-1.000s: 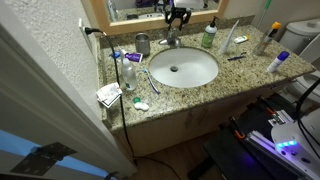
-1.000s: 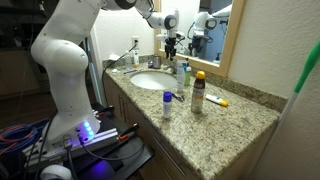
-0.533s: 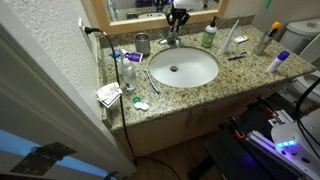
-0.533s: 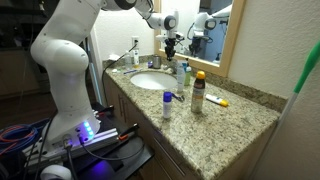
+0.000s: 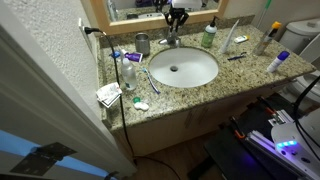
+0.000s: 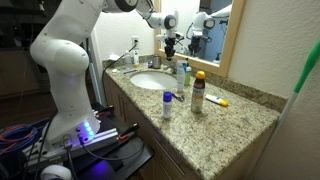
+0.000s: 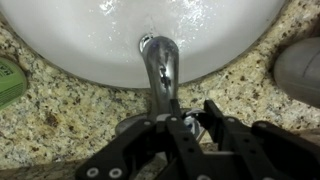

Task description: Open the faucet

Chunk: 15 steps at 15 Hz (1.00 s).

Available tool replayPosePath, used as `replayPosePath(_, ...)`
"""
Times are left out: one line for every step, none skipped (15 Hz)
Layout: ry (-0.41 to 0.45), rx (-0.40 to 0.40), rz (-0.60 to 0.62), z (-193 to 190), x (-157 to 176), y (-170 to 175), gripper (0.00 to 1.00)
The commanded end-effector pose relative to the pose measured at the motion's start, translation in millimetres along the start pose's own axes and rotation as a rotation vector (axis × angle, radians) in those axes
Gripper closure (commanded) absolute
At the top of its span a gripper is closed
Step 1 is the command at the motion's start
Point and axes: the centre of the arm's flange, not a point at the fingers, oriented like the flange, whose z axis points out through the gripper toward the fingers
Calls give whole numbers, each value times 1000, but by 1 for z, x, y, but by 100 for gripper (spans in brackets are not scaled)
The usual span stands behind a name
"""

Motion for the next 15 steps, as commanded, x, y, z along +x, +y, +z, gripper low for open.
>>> replayPosePath(-48, 19, -27, -14, 7, -44, 93)
replayPosePath(-63, 27, -36, -13, 8, -50, 93)
replayPosePath(-66, 25, -38, -12, 9, -55, 93)
replayPosePath(-75, 48, -48, -13, 11, -59, 93)
replayPosePath(-76, 51, -47, -13, 11, -64, 93)
replayPosePath(-66, 54, -47, -14, 12, -67, 93)
replayPosePath(-66, 63, -47, -15, 14, -69, 93)
replayPosePath(-60, 75, -49, -16, 14, -71, 93)
replayPosePath(-48, 82, -53, -17, 15, -74, 93)
replayPosePath(-43, 93, -55, -18, 16, -75, 93)
replayPosePath(-39, 99, -55, -17, 16, -77, 93)
replayPosePath(-35, 99, -53, -17, 17, -78, 93)
replayPosePath(-32, 106, -51, -17, 18, -79, 93)
replayPosePath(-25, 112, -49, -18, 18, -80, 93)
replayPosePath(-16, 122, -42, -21, 20, -81, 93)
